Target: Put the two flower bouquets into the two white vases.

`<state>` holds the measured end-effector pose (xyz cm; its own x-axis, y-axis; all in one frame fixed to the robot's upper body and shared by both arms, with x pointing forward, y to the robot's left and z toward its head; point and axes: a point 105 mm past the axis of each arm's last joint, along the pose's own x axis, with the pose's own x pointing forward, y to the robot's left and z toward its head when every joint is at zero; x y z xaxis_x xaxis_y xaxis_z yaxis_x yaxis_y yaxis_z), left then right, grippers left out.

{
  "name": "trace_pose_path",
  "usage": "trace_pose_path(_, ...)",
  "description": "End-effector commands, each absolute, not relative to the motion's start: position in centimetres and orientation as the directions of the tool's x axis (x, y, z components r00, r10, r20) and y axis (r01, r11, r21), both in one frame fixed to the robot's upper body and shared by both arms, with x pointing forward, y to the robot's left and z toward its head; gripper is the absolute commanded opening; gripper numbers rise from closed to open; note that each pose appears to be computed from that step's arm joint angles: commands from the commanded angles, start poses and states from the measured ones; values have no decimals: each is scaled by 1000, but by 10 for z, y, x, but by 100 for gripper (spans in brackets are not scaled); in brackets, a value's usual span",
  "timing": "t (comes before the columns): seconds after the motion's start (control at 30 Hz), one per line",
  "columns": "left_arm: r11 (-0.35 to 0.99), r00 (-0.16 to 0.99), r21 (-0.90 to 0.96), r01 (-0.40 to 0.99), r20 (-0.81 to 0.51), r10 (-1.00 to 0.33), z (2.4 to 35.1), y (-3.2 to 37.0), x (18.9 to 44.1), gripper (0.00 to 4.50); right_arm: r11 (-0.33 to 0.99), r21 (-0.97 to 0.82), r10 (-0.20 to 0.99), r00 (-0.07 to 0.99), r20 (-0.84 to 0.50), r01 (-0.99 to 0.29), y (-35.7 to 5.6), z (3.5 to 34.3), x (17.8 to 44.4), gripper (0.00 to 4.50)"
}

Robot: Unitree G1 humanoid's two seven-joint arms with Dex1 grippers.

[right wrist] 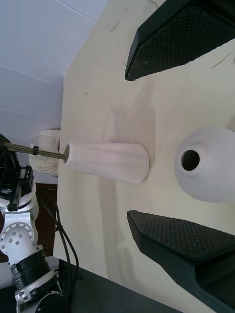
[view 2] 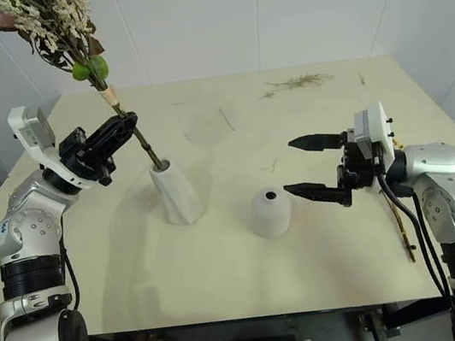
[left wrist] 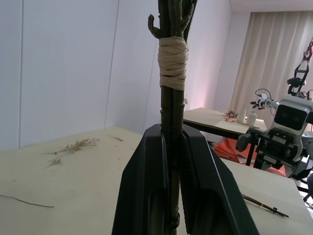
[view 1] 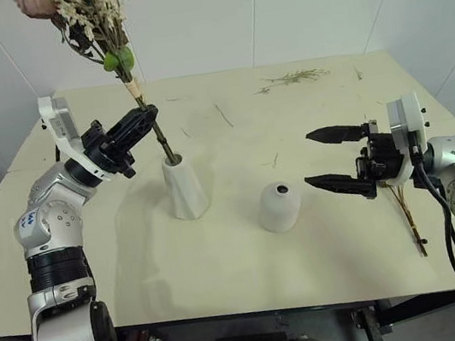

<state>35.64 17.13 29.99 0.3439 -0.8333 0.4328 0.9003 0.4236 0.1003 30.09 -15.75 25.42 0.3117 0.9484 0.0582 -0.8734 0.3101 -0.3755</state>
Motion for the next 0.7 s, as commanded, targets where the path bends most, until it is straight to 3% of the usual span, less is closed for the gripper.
trace_pose_path(0.03,427,330,151,892,430,-840,302,171,354,5,323,-413,945,312,95,-851,-159,267,292,450)
trace_pose_path(0.67,463,362,226,857,376,-853,270,164,359,5,342,-400,939,321,119,-850,-154,266,290,450)
trace_pose_path(0.7,459,361,228,858,367,-857,267,163,359,40,343,-400,939,322,121,-850,-154,266,290,450)
